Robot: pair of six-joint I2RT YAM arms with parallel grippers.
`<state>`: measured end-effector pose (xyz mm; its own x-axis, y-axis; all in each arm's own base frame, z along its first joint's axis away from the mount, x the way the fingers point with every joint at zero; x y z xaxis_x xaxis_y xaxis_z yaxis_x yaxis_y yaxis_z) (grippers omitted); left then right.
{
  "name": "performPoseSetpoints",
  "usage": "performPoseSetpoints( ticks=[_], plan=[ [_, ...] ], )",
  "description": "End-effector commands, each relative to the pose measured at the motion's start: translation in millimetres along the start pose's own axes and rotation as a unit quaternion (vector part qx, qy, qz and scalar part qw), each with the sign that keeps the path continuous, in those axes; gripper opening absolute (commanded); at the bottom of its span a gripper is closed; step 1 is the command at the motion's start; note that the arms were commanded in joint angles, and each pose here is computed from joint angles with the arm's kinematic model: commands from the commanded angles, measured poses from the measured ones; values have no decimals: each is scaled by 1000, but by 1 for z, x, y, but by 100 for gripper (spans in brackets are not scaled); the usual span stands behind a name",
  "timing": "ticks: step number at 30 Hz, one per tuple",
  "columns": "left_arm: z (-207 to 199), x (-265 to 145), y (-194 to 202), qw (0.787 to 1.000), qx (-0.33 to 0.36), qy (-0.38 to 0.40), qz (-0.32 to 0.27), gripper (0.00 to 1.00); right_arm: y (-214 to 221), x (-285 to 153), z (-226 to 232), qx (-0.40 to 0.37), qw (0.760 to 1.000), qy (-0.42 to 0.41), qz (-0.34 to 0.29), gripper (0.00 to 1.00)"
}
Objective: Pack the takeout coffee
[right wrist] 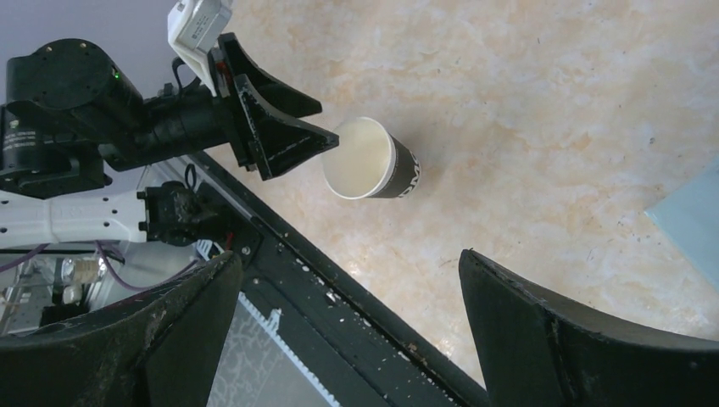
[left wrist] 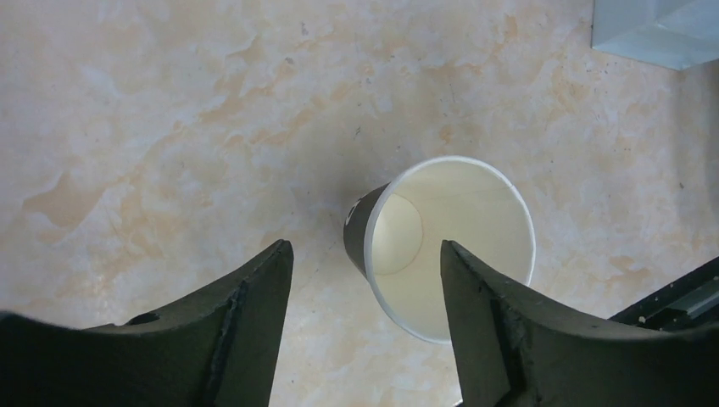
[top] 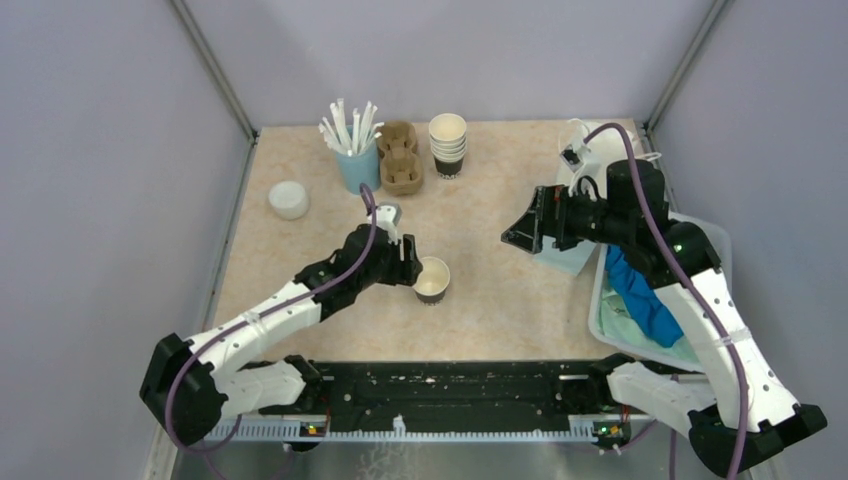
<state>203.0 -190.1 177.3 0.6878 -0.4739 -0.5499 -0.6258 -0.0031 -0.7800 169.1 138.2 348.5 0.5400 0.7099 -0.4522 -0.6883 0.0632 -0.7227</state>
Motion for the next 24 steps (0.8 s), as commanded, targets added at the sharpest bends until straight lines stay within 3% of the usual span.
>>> performPoseSetpoints(
  ticks=[1,6,10,14,18,24],
  plan=[
    [-2,-26,-40,996,-53,-63,-35,78,-6,-4,8,-12,1000,-18,-18,99],
    [47,-52,-76,969,-157,-188,-34,94,-6,-2,8,-12,1000,-20,-16,99],
    [106,-66,-106,940,-230,-243,-70,95,-1,3,5,-8,1000,-24,-8,99],
    [166,-54,-129,910,-289,-290,-65,87,2,8,3,-11,1000,-24,-1,99],
    [223,-37,-139,871,-341,-354,-19,70,6,10,2,-23,1000,-19,7,99],
    [270,-8,-156,830,-355,-428,46,69,11,13,-4,-29,1000,-4,10,99]
  ],
)
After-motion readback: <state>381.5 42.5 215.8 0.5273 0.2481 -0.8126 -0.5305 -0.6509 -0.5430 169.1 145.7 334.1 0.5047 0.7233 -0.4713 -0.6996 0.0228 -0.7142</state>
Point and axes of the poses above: each gripper's point midway between its finger pads, its own x axis out along the fingers, its own z axis along the line the jaws close on, y = z × x, the point moved 7 cm from there along -x, back along the fingers, and after that the axes turned 1 degree about x, right-handed, at the moved point
